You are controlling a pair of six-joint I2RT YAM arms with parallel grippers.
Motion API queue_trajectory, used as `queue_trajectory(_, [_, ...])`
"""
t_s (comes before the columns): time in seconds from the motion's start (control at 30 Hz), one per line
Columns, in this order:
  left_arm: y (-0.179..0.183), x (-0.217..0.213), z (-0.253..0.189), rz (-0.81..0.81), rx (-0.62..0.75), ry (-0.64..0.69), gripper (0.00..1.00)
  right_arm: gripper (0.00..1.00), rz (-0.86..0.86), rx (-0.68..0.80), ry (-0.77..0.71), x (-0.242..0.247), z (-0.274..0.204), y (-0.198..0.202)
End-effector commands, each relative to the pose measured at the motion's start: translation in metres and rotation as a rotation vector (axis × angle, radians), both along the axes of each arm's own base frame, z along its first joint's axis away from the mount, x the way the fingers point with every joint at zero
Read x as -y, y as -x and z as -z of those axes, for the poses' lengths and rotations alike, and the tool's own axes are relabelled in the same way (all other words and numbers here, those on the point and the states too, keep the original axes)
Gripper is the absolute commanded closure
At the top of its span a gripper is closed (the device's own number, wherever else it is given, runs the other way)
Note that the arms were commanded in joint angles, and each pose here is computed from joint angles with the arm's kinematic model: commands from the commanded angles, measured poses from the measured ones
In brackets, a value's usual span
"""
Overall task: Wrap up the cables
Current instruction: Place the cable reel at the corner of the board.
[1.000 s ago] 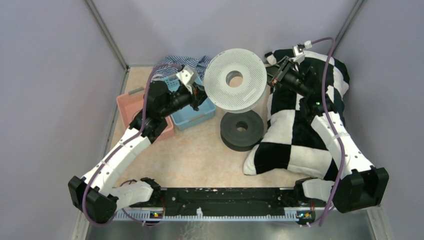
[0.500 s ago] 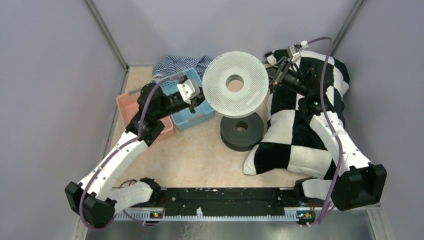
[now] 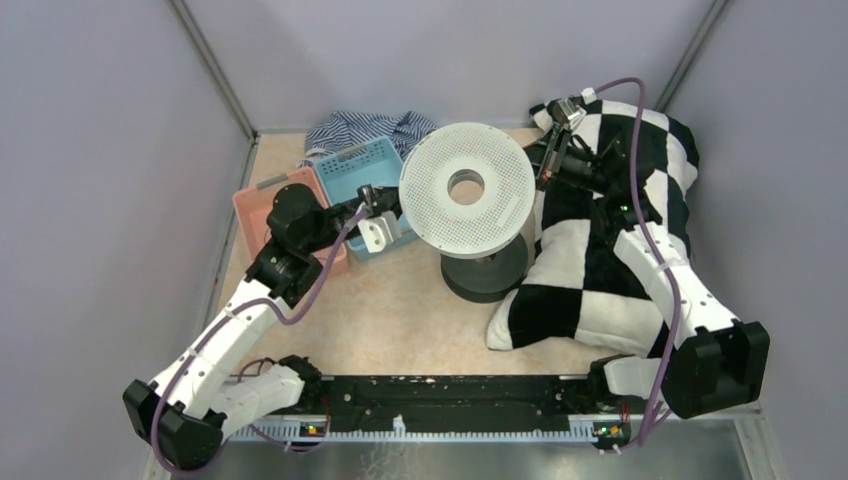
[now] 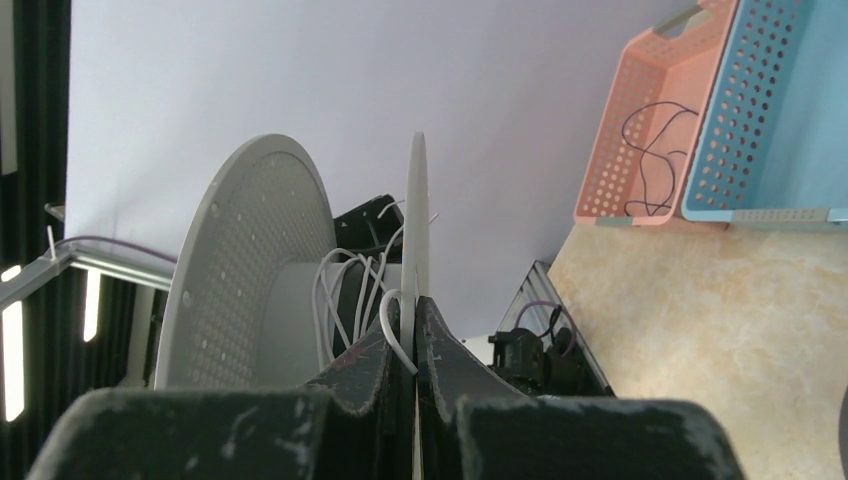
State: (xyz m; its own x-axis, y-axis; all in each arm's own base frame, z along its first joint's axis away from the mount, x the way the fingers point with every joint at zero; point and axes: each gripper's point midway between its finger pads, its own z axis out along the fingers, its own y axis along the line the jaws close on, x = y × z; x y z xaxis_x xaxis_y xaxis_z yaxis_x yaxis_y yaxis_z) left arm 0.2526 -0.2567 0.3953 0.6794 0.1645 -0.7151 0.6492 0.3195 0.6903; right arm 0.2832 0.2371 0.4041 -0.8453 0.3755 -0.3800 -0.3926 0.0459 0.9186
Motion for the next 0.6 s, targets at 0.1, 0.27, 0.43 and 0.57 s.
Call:
queue_trajectory(0.1, [0.026,0.009,0.0,0.148,0.293,-0.124,1.0,1.0,-0.101,0.023,-0.087,-0.005,-0.022,0.019])
queue_trajectory(0.27, [0.035,0.012,0.007,0.221,0.334,-0.186,1.0,1.0,-0.177,0.02,-0.116,-0.007,-0.023,0.031])
queue_trajectory(0.43, [0.05,0.011,0.003,0.27,0.449,-0.201,0.99,1.0,-0.229,-0.061,-0.137,-0.011,-0.019,0.04])
queue_trajectory(0.57, [0.044,0.012,0.01,0.259,0.503,-0.236,0.97,1.0,-0.234,-0.153,-0.148,-0.012,-0.013,0.044])
